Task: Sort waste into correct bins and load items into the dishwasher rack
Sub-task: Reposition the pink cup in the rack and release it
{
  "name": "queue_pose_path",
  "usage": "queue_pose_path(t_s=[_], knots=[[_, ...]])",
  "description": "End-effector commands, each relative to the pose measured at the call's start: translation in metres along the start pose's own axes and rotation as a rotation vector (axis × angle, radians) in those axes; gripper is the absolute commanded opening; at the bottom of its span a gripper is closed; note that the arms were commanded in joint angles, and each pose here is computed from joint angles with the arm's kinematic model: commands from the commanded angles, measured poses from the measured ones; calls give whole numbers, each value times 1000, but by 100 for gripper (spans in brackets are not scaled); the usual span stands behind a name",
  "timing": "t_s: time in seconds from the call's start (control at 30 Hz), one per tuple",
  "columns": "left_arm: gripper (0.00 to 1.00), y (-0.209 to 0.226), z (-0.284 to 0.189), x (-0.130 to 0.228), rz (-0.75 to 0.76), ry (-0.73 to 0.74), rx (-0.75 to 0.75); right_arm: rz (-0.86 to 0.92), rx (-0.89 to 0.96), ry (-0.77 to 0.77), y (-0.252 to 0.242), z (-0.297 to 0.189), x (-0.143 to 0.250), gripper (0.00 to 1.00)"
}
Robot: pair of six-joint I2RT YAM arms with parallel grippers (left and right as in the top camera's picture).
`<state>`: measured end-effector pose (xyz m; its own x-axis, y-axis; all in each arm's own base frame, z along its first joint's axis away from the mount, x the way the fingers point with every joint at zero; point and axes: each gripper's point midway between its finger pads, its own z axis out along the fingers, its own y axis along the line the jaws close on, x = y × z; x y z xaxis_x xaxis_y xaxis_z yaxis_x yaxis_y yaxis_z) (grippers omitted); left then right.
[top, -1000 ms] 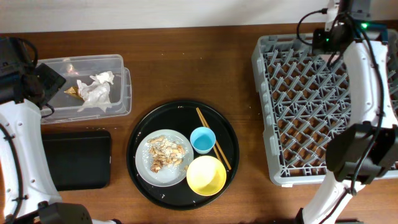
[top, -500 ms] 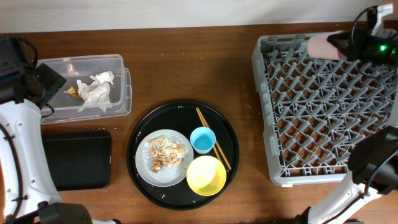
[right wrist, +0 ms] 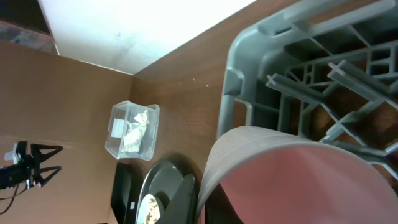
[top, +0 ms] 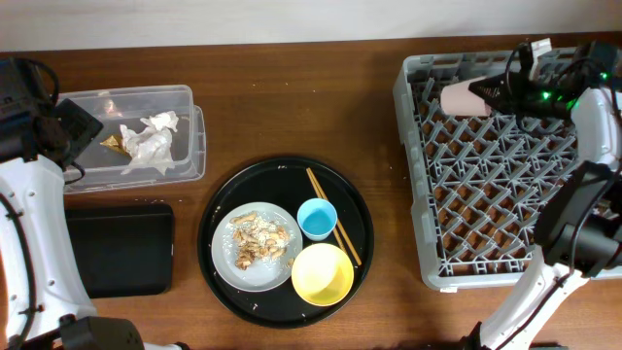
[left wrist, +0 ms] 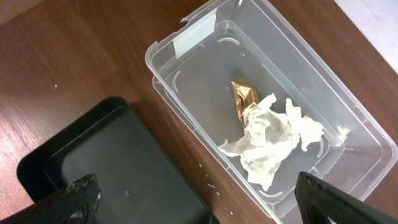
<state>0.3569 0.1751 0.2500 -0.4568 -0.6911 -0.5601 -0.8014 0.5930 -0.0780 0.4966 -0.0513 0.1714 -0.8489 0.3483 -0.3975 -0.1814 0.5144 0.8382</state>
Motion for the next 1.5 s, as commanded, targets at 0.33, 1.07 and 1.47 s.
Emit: queue_pose_path(t_s=[0.33,1.07,1.47], knots=[[99,2,-6,-6,-16,-24,3,160,69,6,-75,-5,16,4],[99,2,-6,-6,-16,-24,3,265,451,99,-136,-33,48,20],[99,2,-6,-6,-16,-24,3,399,993,-5,-109,-133,18,36]])
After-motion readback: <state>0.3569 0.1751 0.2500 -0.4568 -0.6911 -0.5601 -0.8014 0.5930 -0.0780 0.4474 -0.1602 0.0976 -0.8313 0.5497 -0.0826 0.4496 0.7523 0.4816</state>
